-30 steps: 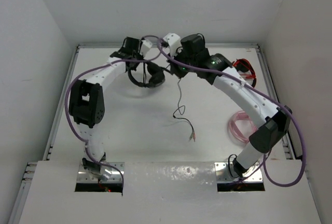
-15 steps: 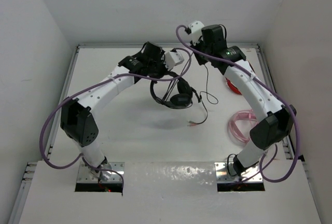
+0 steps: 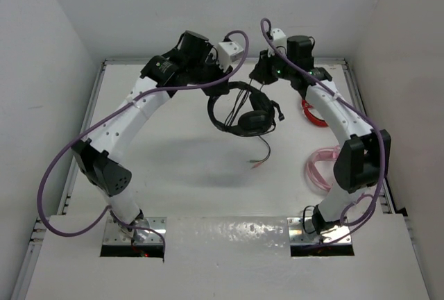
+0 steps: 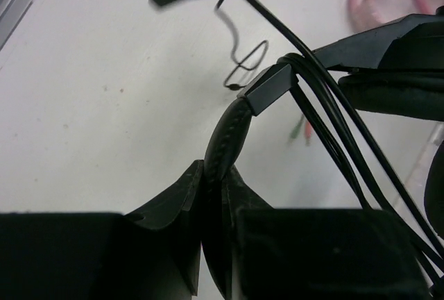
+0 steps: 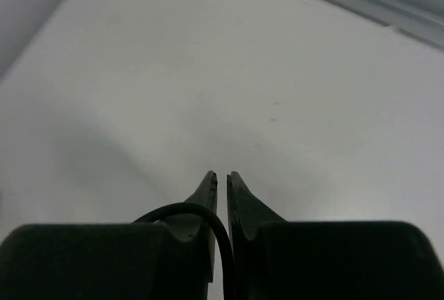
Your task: Wrap the headphones
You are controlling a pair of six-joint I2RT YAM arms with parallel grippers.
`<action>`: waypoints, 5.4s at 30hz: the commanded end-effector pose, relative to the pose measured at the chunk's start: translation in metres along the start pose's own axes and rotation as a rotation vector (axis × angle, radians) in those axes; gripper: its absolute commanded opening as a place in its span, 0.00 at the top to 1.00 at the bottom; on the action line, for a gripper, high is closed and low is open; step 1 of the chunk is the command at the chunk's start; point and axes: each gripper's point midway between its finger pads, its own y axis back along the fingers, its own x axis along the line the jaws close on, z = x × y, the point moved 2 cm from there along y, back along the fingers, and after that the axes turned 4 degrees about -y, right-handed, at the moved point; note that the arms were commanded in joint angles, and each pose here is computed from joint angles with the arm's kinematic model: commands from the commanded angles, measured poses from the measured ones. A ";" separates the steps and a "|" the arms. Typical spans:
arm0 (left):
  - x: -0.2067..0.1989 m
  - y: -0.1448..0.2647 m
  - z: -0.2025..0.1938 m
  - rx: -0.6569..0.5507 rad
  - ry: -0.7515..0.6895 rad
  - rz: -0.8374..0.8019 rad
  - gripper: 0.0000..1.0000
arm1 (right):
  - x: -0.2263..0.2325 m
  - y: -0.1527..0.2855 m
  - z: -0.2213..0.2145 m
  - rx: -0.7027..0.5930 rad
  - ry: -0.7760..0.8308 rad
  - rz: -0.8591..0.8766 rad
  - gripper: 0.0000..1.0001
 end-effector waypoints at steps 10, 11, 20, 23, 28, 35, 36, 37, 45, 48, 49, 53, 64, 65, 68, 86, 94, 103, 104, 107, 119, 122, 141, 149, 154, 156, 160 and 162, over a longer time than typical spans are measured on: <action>0.002 0.049 0.080 -0.248 0.162 -0.048 1.00 | 0.062 -0.053 -0.046 -0.140 -0.213 0.366 0.89; 0.006 0.052 0.085 -0.261 0.162 -0.029 1.00 | 0.059 -0.057 -0.049 -0.145 -0.221 0.342 0.88; 0.045 0.060 0.098 -0.302 0.128 0.147 1.00 | 0.043 -0.093 -0.066 -0.181 -0.283 0.283 0.53; 0.059 0.065 0.102 -0.335 0.168 0.141 1.00 | 0.035 -0.105 -0.074 -0.165 -0.294 0.259 0.47; 0.081 0.078 0.110 -0.384 0.183 0.192 1.00 | 0.022 -0.124 -0.100 -0.121 -0.311 0.211 0.45; 0.093 0.076 0.108 -0.387 0.216 0.207 1.00 | 0.010 -0.143 -0.103 -0.160 -0.324 0.115 0.82; 0.094 0.077 0.109 -0.392 0.224 0.209 1.00 | 0.010 -0.144 -0.103 -0.164 -0.326 0.112 0.87; 0.101 0.077 0.105 -0.390 0.235 0.222 1.00 | 0.011 -0.146 -0.102 -0.166 -0.325 0.114 0.94; 0.179 0.102 0.087 -0.480 0.499 0.350 1.00 | 0.039 -0.136 -0.129 -0.071 -0.302 0.140 1.00; 0.212 0.113 0.067 -0.492 0.613 0.442 1.00 | 0.075 -0.109 -0.145 -0.045 -0.236 0.173 1.00; 0.219 0.115 0.061 -0.494 0.646 0.454 1.00 | 0.084 -0.102 -0.145 -0.050 -0.221 0.179 1.00; 0.248 0.124 0.035 -0.468 0.678 0.573 1.00 | 0.123 -0.064 -0.143 -0.108 -0.153 0.214 1.00; 0.301 0.127 -0.050 -0.189 0.461 1.011 1.00 | 0.198 -0.008 -0.145 0.197 0.111 0.479 1.00; 0.305 0.127 -0.055 -0.158 0.409 1.038 1.00 | 0.201 -0.003 -0.140 0.199 0.142 0.496 1.00; 0.302 0.113 -0.077 -0.062 0.332 1.061 1.00 | 0.207 0.011 -0.129 0.232 0.175 0.516 1.00; 0.110 0.026 -0.102 0.283 -0.420 0.415 1.00 | 0.033 0.088 -0.026 0.091 0.537 -0.634 1.00; 0.060 0.021 -0.080 0.328 -0.542 0.453 1.00 | 0.001 0.121 -0.021 0.322 0.802 -0.866 1.00; 0.090 0.038 -0.042 0.233 -0.383 0.725 1.00 | 0.058 0.113 -0.018 0.314 0.548 -0.487 1.00; 0.092 0.039 -0.041 0.230 -0.379 0.745 1.00 | 0.057 0.113 -0.020 0.325 0.540 -0.495 1.00; 0.101 0.045 -0.039 0.220 -0.364 0.797 1.00 | 0.061 0.117 -0.024 0.376 0.500 -0.480 1.00; 0.061 0.017 -0.041 0.178 -0.415 0.437 1.00 | 0.075 0.117 0.030 -0.008 0.612 -0.434 1.00; 0.035 0.005 -0.042 0.158 -0.372 0.293 1.00 | 0.092 0.123 0.062 -0.318 0.712 -0.364 1.00; -0.014 -0.020 -0.039 0.110 -0.010 0.020 1.00 | 0.142 0.076 0.086 -0.455 0.526 0.172 1.00; 0.013 -0.026 -0.036 0.065 0.066 0.062 1.00 | 0.153 0.070 0.061 -0.402 0.422 0.202 1.00; 0.020 -0.023 -0.028 0.021 0.139 0.018 1.00 | 0.166 0.063 0.046 -0.371 0.356 0.221 1.00; 0.026 -0.024 -0.029 0.027 0.136 0.053 1.00 | 0.172 0.060 0.040 -0.358 0.344 0.237 1.00; 0.037 -0.018 -0.023 -0.004 0.190 0.049 1.00 | 0.178 0.051 0.024 -0.325 0.362 0.211 1.00; 0.035 -0.013 -0.018 -0.019 0.209 0.016 1.00 | 0.172 0.045 0.016 -0.306 0.356 0.184 1.00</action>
